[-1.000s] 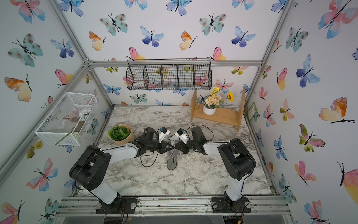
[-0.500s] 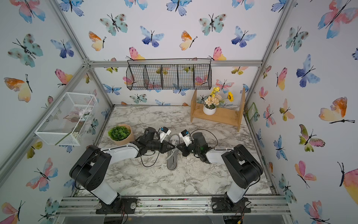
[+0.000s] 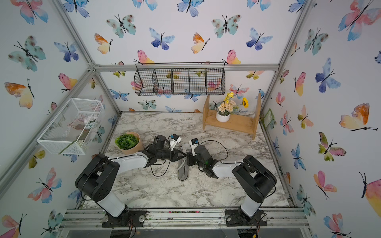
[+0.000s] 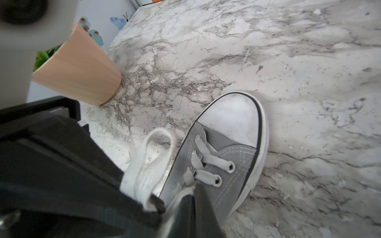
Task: Tie the shoes
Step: Cross the shoelace with the shoelace.
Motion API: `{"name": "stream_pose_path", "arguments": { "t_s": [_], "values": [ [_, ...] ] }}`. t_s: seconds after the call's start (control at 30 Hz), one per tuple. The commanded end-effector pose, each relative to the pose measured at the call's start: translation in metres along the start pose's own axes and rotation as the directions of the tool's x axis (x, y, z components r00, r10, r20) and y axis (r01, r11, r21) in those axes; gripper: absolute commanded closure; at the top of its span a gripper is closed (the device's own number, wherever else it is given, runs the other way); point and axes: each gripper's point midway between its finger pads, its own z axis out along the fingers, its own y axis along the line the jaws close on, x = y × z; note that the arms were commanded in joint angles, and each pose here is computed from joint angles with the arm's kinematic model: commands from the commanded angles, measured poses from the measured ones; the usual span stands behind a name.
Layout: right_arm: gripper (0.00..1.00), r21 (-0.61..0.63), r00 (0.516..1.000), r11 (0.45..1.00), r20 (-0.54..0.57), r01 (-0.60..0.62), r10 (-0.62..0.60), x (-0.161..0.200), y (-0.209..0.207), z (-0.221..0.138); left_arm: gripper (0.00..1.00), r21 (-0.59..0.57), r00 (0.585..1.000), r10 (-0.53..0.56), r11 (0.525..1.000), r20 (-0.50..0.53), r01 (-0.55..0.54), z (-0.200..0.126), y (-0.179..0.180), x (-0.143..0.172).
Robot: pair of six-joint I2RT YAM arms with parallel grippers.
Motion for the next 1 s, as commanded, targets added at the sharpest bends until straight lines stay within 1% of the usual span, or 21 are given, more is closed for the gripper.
{"name": "stream_pose_path", "arguments": {
  "t_s": [0.0,0.2,0.3,0.57,0.97],
  "values": [
    [0.88,0.143,1.0,0.989,-0.012,-0.019,0.021,0.004,-0.029,0.004,1.0,0.018,1.0,-0.014,1.0,-0.016,0.015,0.002,-0.001,0.006],
    [0.73,0.097,0.995,0.993,-0.074,0.071,-0.064,0.014,-0.022,-0.004,1.0,0.009,1.0,-0.015,1.0,-0.007,0.015,0.001,0.002,0.002],
    [0.68,0.065,0.992,0.993,-0.088,0.096,-0.09,0.017,-0.017,-0.008,1.0,0.006,1.0,-0.016,1.0,-0.009,0.016,0.001,0.004,0.002],
    [0.59,0.002,0.986,0.991,-0.099,0.133,-0.132,0.018,-0.006,-0.014,1.0,-0.009,1.0,-0.017,1.0,-0.009,0.017,0.002,0.009,0.003],
    [0.51,-0.058,0.98,0.983,-0.087,0.175,-0.18,0.015,0.005,-0.029,1.0,-0.027,1.0,-0.025,0.999,-0.013,0.024,0.003,0.015,0.005]
  ]
}}
